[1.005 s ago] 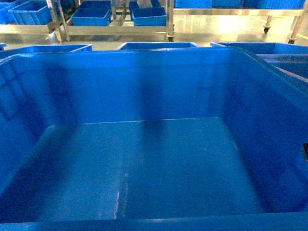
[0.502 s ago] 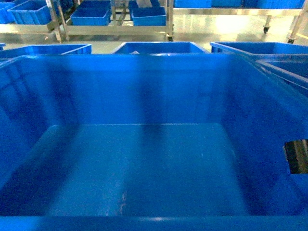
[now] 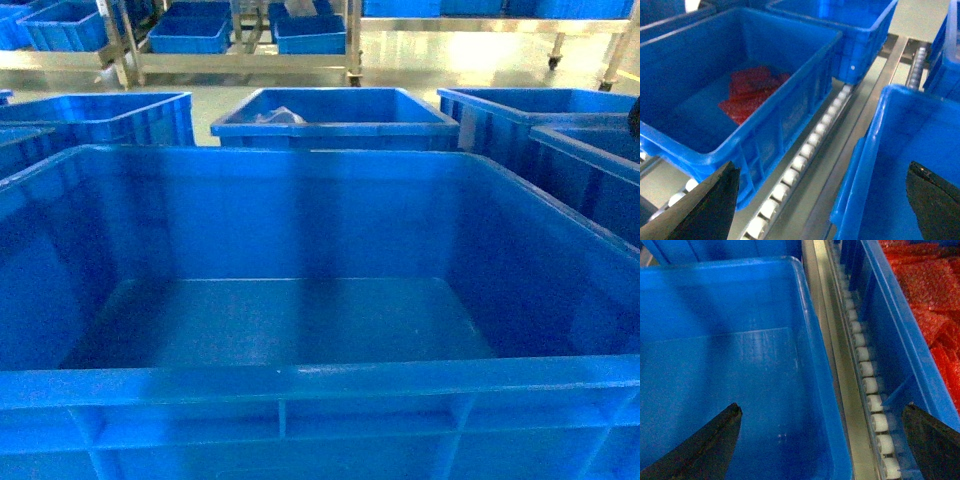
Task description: Place box next to blue box on left shelf
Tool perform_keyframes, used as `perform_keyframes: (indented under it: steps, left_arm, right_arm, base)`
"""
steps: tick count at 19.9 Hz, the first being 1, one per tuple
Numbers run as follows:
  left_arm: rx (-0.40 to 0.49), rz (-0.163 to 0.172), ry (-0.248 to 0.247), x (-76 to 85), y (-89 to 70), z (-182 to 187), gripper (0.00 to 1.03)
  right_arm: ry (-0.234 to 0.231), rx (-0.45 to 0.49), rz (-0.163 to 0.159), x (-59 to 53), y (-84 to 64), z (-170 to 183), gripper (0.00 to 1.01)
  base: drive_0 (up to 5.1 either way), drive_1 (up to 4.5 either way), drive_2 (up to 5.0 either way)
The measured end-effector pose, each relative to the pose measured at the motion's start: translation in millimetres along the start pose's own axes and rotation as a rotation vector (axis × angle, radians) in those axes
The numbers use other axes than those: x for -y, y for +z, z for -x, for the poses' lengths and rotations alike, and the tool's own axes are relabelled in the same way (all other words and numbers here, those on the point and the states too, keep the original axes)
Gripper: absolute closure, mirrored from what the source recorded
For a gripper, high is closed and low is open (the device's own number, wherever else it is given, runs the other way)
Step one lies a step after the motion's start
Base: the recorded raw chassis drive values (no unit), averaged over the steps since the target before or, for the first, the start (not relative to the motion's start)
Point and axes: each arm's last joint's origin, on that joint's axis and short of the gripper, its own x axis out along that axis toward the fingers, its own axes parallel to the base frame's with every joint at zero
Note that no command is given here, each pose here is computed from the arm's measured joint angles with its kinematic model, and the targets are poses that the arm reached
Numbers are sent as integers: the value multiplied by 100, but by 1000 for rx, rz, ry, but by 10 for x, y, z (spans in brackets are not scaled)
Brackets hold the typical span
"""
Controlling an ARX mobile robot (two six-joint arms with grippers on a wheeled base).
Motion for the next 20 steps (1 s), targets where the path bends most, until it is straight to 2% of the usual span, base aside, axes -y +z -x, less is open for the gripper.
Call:
perform_keyframes:
  steps: [3, 4, 5, 6, 8, 9, 10, 11, 12, 13, 14, 15, 16, 17, 20]
  left_arm:
    - [91, -2, -11, 18, 168, 80, 5]
    - [101, -13, -27, 42, 173, 102, 5]
    - [77, -57, -27, 58, 132, 119, 5]
    - [51, -93, -22, 80, 78, 109, 5]
    - [46, -98, -19, 91, 67, 95, 5]
    - [47, -97, -19, 90, 69, 97, 5]
    - [150, 4, -183, 60, 60, 39, 13]
    - [249, 8, -342, -96, -101, 27, 26]
    - [324, -7, -433, -193, -233, 30, 36]
    - [377, -27, -501, -253, -334, 27, 49]
    - [378, -50, -526, -312, -462, 13, 61]
    - [369, -66, -517, -385, -589, -7, 74]
    - [368, -69, -513, -441, -667, -15, 86]
    - [375, -66, -515, -492, -730, -11, 99]
    - [370, -70, -525, -626, -928, -8, 101]
  right_arm:
    - [35, 93, -3, -78, 108, 90, 3]
    - [62, 137, -22, -111, 145, 112, 3]
    - [30, 175, -36, -104, 147, 115, 3]
    - [-3, 179, -36, -87, 116, 90, 3]
    - [-10, 174, -33, -83, 94, 74, 3]
    - [73, 366, -86, -54, 92, 42, 12]
    - [102, 499, -41, 115, -93, 46, 25]
    - [78, 598, -19, 316, -270, 33, 37]
    - [49, 648, -15, 453, -370, 13, 48]
    - [69, 659, 16, 534, -511, 3, 61]
    - [82, 646, 39, 609, -653, -22, 74]
    - [58, 636, 39, 705, -767, -48, 87]
    - [52, 636, 41, 771, -849, -51, 100]
    - [66, 644, 52, 816, -919, -41, 99]
    - [59, 641, 51, 952, -1131, -41, 99]
  base:
    - [0, 0, 0]
    - [0, 0, 0]
    - [0, 0, 0]
    - [0, 0, 0]
    - [0, 0, 0]
    - [0, 0, 0]
    - [0, 0, 0]
    - [0, 0, 0]
    - [0, 0, 0]
    - [0, 0, 0]
    - [0, 0, 0]
    - [0, 0, 0]
    - [0, 0, 0]
    - [0, 0, 0]
    - [0, 0, 0]
